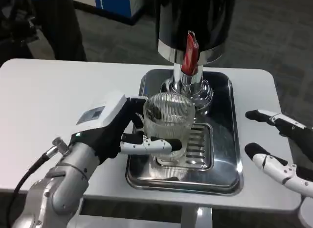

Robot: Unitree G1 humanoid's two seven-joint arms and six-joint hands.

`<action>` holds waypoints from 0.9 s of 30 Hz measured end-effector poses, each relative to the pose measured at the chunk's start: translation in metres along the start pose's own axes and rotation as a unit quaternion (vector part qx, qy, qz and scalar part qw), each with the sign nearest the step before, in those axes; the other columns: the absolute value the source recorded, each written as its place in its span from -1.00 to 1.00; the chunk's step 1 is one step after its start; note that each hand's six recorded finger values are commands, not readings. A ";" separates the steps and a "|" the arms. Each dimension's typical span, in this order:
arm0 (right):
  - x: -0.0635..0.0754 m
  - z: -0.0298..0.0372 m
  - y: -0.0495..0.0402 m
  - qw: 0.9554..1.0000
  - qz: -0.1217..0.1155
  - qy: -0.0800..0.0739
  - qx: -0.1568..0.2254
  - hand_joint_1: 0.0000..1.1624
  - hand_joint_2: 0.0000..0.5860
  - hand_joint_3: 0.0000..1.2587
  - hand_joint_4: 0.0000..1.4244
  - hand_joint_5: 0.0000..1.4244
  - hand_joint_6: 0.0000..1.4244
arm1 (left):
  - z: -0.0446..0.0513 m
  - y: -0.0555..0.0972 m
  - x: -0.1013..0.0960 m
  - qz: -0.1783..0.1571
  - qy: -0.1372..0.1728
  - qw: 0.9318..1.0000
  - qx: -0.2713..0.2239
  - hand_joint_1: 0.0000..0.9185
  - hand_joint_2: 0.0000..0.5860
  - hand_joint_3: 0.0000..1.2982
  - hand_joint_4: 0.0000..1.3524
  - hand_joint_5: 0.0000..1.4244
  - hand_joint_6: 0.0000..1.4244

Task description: Grasp the cup under the faucet to collect the drink, then remove the cup.

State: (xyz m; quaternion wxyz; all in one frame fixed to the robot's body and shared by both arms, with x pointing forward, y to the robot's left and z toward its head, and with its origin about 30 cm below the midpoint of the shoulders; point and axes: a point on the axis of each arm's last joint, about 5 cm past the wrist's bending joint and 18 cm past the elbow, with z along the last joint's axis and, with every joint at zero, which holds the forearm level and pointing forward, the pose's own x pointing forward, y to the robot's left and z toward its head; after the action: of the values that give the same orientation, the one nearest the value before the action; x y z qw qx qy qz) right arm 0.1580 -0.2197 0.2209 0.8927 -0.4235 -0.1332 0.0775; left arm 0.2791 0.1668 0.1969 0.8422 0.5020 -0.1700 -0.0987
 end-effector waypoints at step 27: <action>0.000 -0.0006 0.0001 1.000 0.000 0.000 0.007 -0.44 0.32 -0.69 -0.81 -0.85 -0.82 | -0.0004 -0.001 0.000 -0.022 -0.001 1.000 -0.018 -0.64 -0.80 -1.00 -1.00 -1.00 -1.00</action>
State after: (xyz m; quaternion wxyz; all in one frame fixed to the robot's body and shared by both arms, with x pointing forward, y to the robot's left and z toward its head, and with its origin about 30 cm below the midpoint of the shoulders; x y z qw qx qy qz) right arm 0.1583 -0.2201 0.2204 0.8955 -0.4176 -0.1327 0.0783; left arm 0.2792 0.1668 0.1963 0.8487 0.4901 -0.1582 -0.1208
